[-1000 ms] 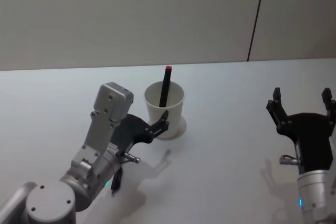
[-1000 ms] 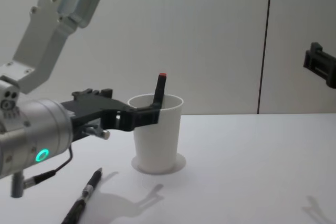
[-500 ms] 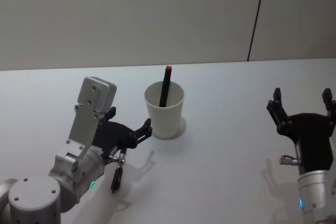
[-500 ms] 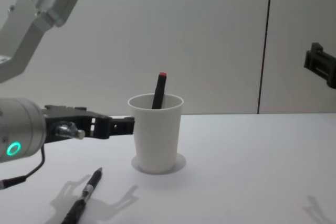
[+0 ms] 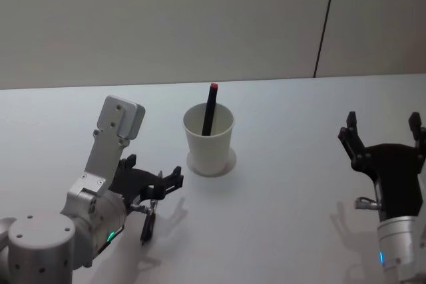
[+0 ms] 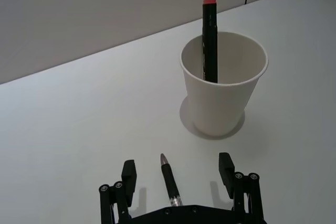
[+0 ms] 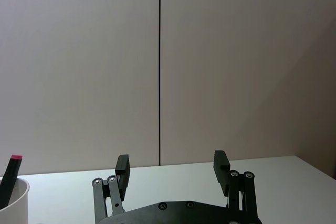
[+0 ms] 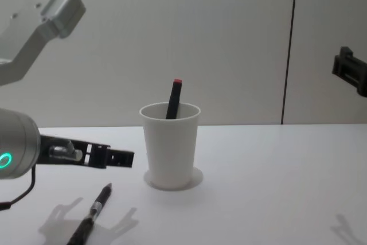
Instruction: Place the pen into the pen holder.
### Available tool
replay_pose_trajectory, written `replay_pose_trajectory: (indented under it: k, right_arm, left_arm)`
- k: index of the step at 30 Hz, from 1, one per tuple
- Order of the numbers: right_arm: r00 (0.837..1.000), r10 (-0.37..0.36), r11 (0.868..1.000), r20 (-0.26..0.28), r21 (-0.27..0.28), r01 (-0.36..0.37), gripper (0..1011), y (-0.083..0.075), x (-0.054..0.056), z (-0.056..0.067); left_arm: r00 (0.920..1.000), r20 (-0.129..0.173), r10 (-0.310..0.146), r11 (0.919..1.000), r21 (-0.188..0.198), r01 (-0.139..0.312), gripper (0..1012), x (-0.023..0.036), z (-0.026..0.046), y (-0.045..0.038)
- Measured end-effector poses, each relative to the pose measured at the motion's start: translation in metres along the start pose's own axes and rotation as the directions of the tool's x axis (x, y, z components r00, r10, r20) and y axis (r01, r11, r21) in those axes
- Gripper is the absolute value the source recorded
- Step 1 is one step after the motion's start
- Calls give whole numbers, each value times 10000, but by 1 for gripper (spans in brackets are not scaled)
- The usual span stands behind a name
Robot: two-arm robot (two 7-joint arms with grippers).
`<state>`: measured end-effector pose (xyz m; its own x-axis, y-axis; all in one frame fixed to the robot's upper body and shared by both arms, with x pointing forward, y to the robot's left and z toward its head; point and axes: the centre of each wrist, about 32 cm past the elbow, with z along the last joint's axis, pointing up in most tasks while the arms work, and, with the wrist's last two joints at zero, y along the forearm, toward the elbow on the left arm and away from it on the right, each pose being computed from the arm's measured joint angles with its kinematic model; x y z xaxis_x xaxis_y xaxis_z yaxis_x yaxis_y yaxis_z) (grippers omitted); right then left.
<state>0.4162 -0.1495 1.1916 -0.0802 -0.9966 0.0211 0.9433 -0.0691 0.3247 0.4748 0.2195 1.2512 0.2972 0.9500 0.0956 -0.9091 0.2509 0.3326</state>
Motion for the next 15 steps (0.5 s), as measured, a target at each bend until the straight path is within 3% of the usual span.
replay_pose_trajectory:
  k: [11,15]
  right_arm:
    - [10000,0,10000,-1,0,0,1002,0,0,0]
    - [10000,0,10000,-1,0,0,1002,0,0,0]
  left_arm:
    - [9994,-333,122,9933,1151,-83,1000,-56,58,12]
    - [9988,-451,169,9904,1380,-105,1000,-64,55,13]
